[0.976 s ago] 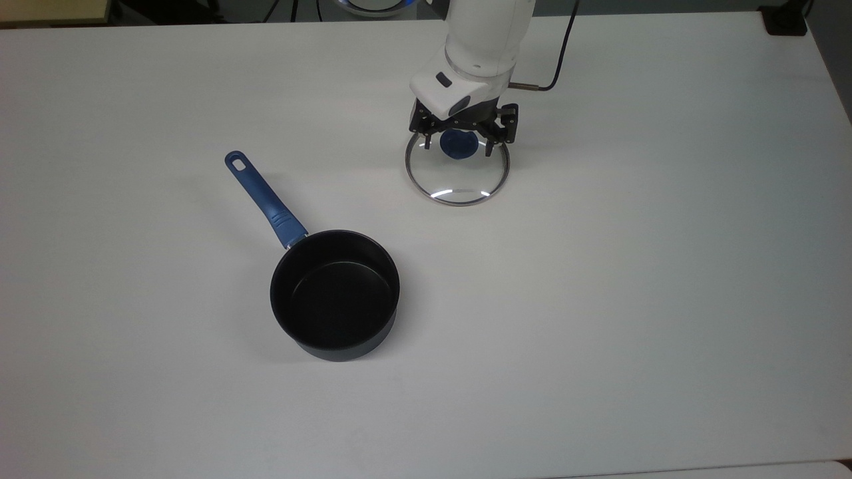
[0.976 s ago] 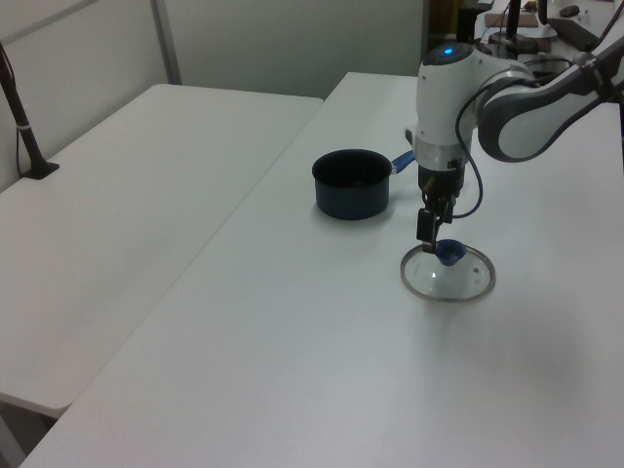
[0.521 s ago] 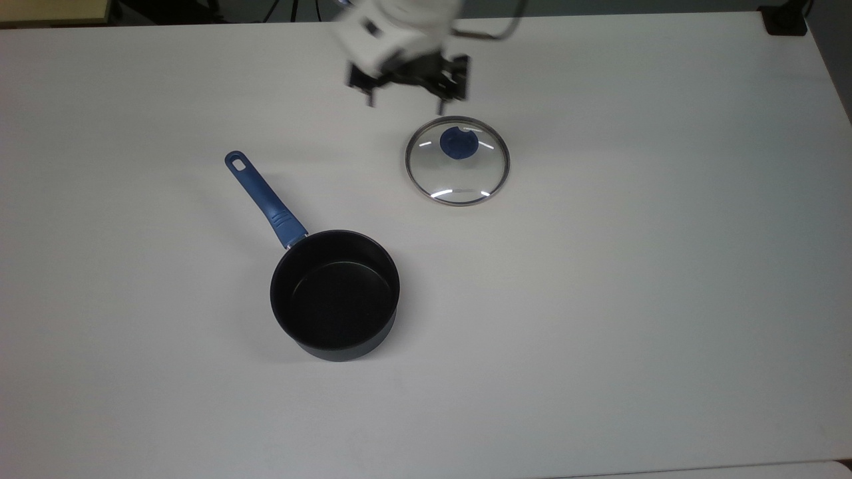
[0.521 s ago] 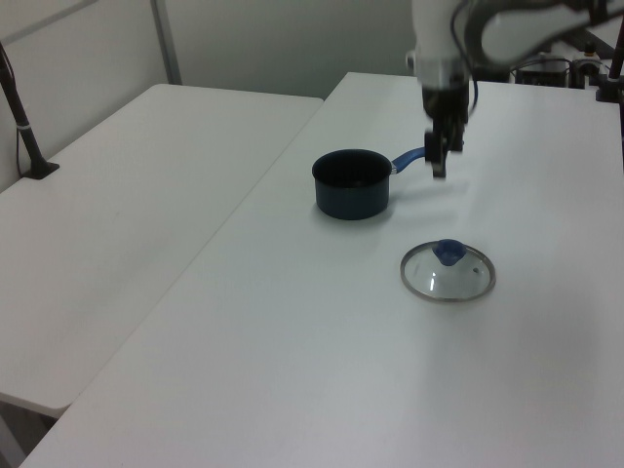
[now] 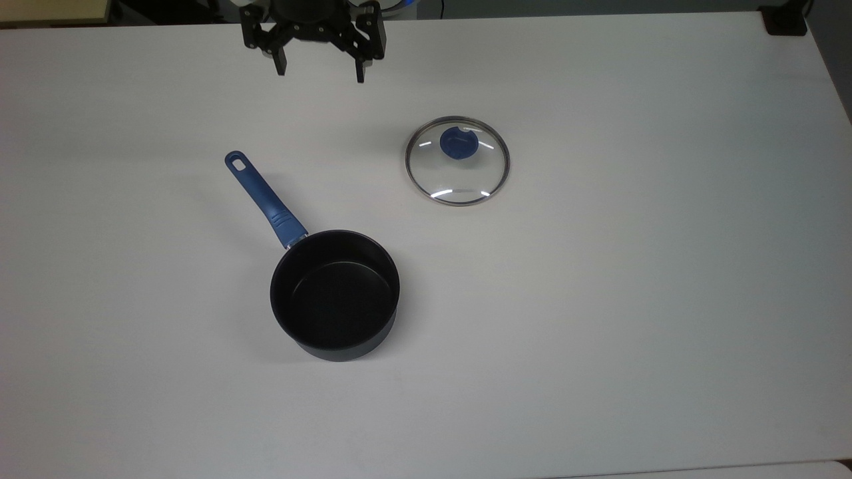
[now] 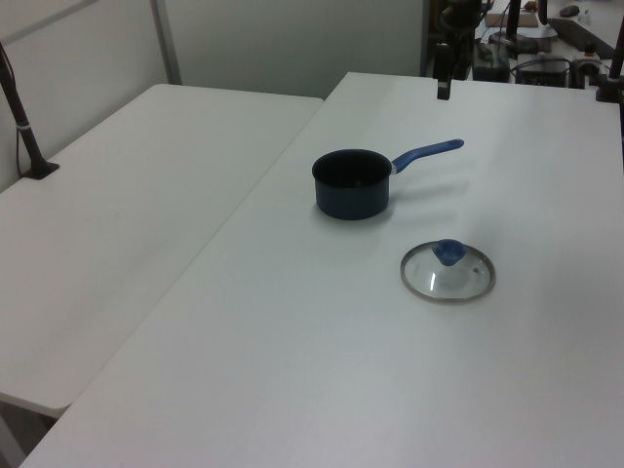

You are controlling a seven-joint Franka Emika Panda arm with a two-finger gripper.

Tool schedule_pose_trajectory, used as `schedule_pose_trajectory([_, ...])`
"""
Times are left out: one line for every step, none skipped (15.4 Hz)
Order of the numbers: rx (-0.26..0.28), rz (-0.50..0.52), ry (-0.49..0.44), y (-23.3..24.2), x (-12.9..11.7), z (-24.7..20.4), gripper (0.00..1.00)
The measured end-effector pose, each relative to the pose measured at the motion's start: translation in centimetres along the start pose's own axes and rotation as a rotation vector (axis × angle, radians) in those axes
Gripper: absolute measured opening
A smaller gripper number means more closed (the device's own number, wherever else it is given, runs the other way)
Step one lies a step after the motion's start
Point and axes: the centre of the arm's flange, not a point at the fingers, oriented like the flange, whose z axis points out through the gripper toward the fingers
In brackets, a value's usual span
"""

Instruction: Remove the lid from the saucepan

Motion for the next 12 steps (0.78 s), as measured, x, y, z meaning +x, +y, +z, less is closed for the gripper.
schedule_pose_trajectory([0.000,0.003,-0.008,0.2,-0.2,-0.2,1.00])
schedule_pose_trajectory([0.000,0.005,-0.013,0.4,-0.4,-0.3,1.00])
schedule_pose_trajectory([0.000,0.007,-0.017,0.5,-0.5,-0.4,1.00])
schedule_pose_trajectory([0.000,0.008,-0.017,0.6,-0.5,-0.4,1.00])
schedule_pose_trajectory([0.000,0.010,-0.016,0.7,-0.5,-0.4,1.00])
schedule_pose_trajectory([0.000,0.012,-0.019,0.8,-0.6,-0.4,1.00])
schedule_pose_trajectory([-0.001,0.014,-0.027,0.9,-0.7,-0.5,1.00])
schedule_pose_trajectory([-0.001,0.014,-0.034,1.0,-0.8,-0.5,1.00])
schedule_pose_trajectory([-0.001,0.015,-0.033,1.0,-0.9,-0.7,1.00])
schedule_pose_trajectory([-0.001,0.019,-0.028,1.2,-0.9,-1.0,1.00])
schedule_pose_trajectory([0.000,0.025,-0.025,1.5,-0.9,-1.2,1.00])
schedule_pose_trajectory([0.000,0.030,-0.022,1.8,-0.9,-1.3,1.00])
